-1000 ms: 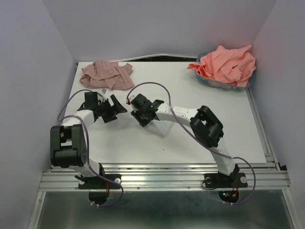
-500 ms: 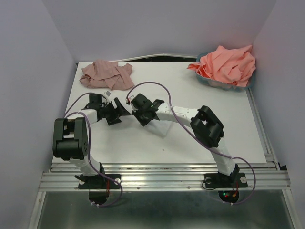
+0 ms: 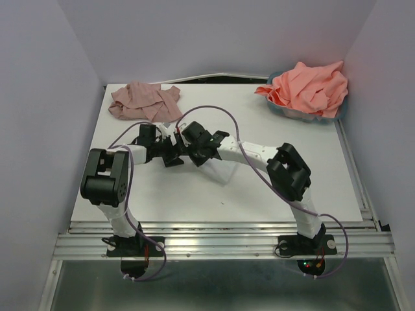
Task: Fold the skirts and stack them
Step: Neatly place the folded skirt to the corner
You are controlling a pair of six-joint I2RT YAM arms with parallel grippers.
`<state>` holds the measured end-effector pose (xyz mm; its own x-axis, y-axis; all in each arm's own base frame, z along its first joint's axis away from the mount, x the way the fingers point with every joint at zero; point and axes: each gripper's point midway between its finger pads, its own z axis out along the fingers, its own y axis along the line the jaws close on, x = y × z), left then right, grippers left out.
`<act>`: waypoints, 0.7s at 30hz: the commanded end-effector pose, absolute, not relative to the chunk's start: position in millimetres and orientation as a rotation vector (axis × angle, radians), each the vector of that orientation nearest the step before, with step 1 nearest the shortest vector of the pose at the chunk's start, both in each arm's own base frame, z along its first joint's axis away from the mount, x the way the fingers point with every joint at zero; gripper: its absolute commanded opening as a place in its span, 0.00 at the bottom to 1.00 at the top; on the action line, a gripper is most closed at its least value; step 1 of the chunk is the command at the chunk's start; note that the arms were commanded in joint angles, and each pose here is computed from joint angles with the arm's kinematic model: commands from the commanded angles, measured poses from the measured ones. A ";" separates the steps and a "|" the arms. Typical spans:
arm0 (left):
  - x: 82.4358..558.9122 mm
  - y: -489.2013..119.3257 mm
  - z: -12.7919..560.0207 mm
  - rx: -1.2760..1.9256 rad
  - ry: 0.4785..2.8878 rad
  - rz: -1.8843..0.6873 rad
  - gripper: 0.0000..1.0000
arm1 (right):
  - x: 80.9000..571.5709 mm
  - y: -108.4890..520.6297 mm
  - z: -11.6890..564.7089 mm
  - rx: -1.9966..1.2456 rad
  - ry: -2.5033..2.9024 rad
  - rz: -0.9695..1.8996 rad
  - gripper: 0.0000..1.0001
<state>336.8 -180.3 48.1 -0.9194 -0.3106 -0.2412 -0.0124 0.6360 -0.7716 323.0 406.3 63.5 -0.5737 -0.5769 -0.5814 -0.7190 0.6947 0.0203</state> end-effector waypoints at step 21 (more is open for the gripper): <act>309.0 -228.3 9.5 -0.396 2.625 -1.467 0.86 | 340.4 412.1 107.3 -0.805 2.248 0.401 0.01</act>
<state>337.2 -222.7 46.7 -0.9497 -0.3051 -0.0701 -0.0747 0.4383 -0.8957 317.5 398.2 63.9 -0.6128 -0.5342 -0.5823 -0.6799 0.7320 0.0440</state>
